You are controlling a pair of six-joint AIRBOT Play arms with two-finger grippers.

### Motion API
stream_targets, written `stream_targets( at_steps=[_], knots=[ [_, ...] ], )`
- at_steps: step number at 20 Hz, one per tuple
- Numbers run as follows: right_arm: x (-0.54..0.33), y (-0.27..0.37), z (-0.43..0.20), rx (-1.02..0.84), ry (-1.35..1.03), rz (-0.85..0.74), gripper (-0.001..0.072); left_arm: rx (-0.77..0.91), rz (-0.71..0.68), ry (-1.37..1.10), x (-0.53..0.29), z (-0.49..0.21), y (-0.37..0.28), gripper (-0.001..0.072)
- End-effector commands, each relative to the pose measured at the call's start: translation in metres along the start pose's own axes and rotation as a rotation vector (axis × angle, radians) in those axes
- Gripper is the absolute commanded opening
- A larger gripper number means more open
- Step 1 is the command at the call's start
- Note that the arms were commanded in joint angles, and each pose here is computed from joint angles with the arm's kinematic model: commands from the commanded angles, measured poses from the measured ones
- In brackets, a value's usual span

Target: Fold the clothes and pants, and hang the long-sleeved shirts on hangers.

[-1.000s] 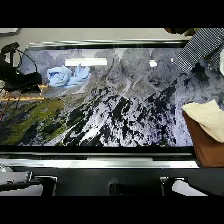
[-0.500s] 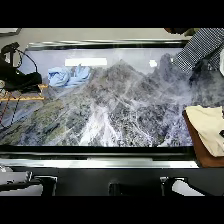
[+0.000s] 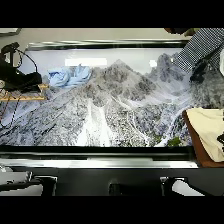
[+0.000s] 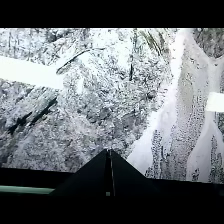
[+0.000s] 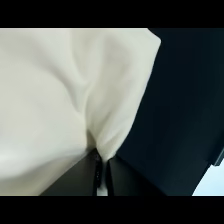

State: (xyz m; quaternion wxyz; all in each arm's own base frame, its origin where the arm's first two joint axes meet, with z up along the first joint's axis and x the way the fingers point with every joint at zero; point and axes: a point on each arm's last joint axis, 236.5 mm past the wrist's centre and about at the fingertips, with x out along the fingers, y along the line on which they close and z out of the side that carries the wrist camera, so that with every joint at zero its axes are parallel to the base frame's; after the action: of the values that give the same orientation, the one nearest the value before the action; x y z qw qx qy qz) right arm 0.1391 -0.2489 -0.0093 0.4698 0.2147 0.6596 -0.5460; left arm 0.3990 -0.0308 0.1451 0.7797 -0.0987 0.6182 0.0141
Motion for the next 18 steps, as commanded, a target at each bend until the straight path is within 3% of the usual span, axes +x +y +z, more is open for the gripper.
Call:
stream_targets(
  at_steps=[1,3,4,5,6,8,11,13,14,18],
  knots=[
    [0.001,0.000,0.008,-0.032,-0.035,-0.003,0.0024,0.000,0.000,0.000,0.000,0.000,0.000,0.0015],
    [0.001,0.001,0.010,-0.050,-0.044,0.003,0.0025,0.000,0.000,-0.001,0.000,0.000,0.000,0.0015],
    [0.001,0.001,0.010,-0.060,-0.044,0.002,0.0070,0.000,-0.001,-0.006,0.000,0.001,0.000,0.0015],
    [0.000,0.001,0.010,-0.079,-0.044,0.002,0.0214,0.000,-0.002,-0.008,0.000,0.002,0.000,0.0015],
    [0.000,0.001,0.011,-0.095,-0.049,0.002,0.0308,0.000,-0.001,-0.007,0.000,0.002,0.000,0.0015],
    [-0.010,0.001,0.022,-0.080,-0.102,0.030,0.0426,-0.001,-0.001,-0.003,0.002,0.002,0.000,0.0015],
    [-0.068,0.023,0.068,-0.011,-0.331,0.251,0.0410,-0.001,0.002,0.010,0.008,0.002,0.000,0.0017],
    [-0.137,0.059,0.094,-0.020,-0.504,0.529,0.0305,0.007,0.003,0.027,0.015,0.002,-0.003,0.0016],
    [-0.172,0.076,0.100,-0.043,-0.572,0.644,0.0298,0.012,0.003,0.034,0.018,0.002,-0.006,0.0016],
    [-0.270,0.156,0.040,-0.364,-0.695,0.881,0.0247,0.054,-0.021,-0.028,0.019,0.009,-0.024,0.0015]
  ],
)
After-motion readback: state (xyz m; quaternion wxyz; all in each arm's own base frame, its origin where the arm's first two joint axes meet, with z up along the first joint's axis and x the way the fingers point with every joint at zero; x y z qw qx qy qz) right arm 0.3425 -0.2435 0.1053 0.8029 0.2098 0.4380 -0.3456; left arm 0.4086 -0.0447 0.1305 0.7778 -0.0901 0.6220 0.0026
